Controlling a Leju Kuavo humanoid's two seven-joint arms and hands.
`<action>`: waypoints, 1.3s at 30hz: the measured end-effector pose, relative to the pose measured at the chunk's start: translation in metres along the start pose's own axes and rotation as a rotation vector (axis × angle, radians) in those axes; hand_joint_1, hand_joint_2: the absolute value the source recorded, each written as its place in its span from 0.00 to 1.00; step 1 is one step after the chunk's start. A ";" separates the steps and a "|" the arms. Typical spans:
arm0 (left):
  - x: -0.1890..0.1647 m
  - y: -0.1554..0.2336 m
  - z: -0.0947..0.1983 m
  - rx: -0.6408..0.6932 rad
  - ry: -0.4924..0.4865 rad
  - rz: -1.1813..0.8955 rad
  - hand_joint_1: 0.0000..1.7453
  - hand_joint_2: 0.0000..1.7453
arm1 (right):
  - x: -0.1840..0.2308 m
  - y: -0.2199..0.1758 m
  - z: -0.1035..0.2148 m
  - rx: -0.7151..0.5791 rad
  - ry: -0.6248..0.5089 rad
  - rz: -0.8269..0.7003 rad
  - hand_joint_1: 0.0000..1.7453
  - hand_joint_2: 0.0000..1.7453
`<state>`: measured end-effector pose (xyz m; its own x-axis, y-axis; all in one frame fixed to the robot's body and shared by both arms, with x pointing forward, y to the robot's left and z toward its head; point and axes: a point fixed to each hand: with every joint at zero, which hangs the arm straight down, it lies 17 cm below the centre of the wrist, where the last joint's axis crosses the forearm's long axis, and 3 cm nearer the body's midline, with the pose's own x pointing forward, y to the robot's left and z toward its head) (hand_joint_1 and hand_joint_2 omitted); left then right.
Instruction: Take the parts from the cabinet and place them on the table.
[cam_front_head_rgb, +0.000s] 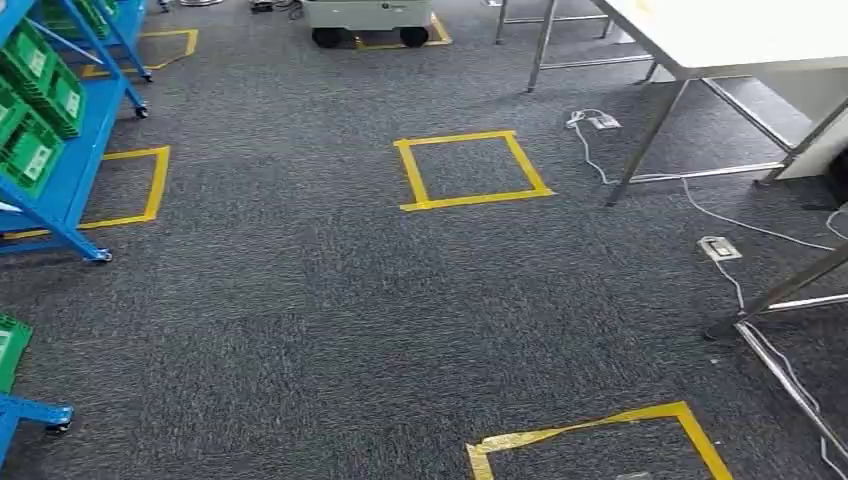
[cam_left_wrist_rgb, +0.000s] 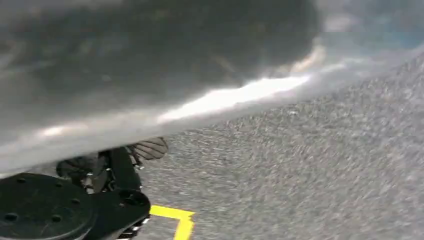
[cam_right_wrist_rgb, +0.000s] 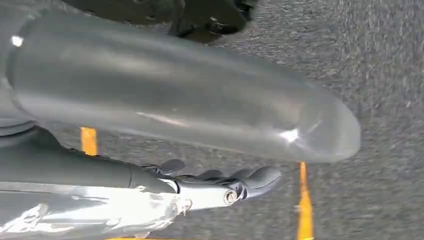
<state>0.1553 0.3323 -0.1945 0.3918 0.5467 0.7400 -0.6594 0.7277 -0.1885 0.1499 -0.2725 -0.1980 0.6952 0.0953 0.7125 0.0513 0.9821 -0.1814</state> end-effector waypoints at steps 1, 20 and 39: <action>0.002 0.001 -0.001 0.004 -0.006 0.003 0.00 0.00 | -0.001 0.000 0.000 0.003 0.003 0.002 0.00 0.00; 0.005 0.013 0.001 0.045 -0.026 0.013 0.00 0.00 | 0.025 0.017 -0.024 0.017 -0.040 0.007 0.00 0.00; 0.015 0.004 -0.003 0.007 -0.046 -0.036 0.00 0.00 | -0.003 0.009 -0.009 0.005 0.024 -0.036 0.00 0.00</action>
<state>0.1603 0.3450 -0.1855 0.3856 0.5000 0.7755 -0.6499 0.7437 -0.1564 0.1548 -0.2654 -0.2080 0.7099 0.0563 0.7021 0.0728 0.9856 -0.1527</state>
